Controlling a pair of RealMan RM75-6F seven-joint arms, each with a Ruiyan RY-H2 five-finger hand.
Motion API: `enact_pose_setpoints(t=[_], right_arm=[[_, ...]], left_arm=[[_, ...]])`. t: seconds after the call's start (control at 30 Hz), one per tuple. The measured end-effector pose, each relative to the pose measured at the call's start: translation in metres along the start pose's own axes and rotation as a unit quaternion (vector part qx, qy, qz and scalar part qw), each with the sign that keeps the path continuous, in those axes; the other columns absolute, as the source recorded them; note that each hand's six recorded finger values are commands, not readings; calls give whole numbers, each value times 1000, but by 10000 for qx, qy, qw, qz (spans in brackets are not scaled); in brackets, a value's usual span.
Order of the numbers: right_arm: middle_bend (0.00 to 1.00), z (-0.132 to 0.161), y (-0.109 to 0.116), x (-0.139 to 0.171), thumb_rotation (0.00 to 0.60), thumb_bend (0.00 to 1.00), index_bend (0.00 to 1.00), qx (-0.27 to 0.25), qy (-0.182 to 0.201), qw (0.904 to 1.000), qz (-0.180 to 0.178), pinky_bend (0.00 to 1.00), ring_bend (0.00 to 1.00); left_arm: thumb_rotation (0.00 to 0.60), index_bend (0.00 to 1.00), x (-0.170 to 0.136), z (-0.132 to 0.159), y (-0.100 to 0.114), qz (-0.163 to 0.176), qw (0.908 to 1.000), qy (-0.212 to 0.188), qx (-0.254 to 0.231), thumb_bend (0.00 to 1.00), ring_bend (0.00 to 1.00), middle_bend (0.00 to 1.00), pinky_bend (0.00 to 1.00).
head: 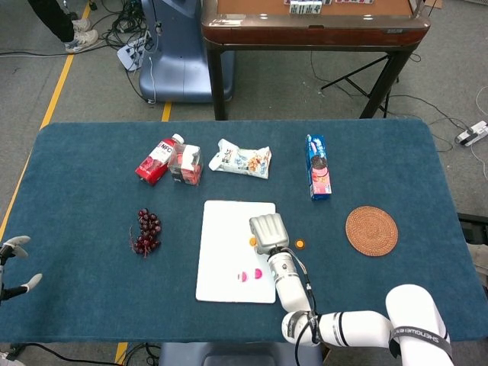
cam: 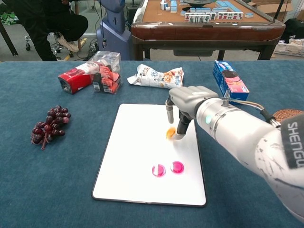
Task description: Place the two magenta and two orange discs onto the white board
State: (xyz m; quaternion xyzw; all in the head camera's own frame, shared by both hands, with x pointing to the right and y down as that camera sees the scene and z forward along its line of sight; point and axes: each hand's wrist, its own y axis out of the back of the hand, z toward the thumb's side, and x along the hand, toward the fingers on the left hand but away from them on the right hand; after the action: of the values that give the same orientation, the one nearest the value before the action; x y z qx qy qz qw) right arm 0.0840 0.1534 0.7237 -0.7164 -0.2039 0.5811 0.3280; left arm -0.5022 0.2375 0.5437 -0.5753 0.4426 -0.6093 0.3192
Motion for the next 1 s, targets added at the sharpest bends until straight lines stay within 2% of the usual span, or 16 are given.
enact_pose_setpoints(t=[0.23, 0.53, 0.8, 1.0], right_arm=[[1000, -2, 2, -1, 600, 18, 376, -29, 18, 10000, -72, 1000, 1000], [1000, -22, 17, 9, 600, 158, 376, 156, -88, 9996, -204, 1000, 1000], [1000, -66, 35, 29, 600, 170, 386, 651, -340, 9969, -267, 1000, 1000], [1000, -102, 32, 45, 600, 173, 393, 956, -513, 9940, -165, 1000, 1000]], left_arm=[[600, 348, 0, 0, 1, 12, 10000, 5, -14, 26, 400, 471, 544], [600, 348, 1, -1, 0, -5, 10000, 14, 3, 25, 400, 471, 544], [600, 348, 0, 2, -2, -27, 10000, -15, 73, 26, 401, 471, 545], [600, 348, -1, 3, -4, -37, 9999, -22, 113, 26, 401, 472, 544]])
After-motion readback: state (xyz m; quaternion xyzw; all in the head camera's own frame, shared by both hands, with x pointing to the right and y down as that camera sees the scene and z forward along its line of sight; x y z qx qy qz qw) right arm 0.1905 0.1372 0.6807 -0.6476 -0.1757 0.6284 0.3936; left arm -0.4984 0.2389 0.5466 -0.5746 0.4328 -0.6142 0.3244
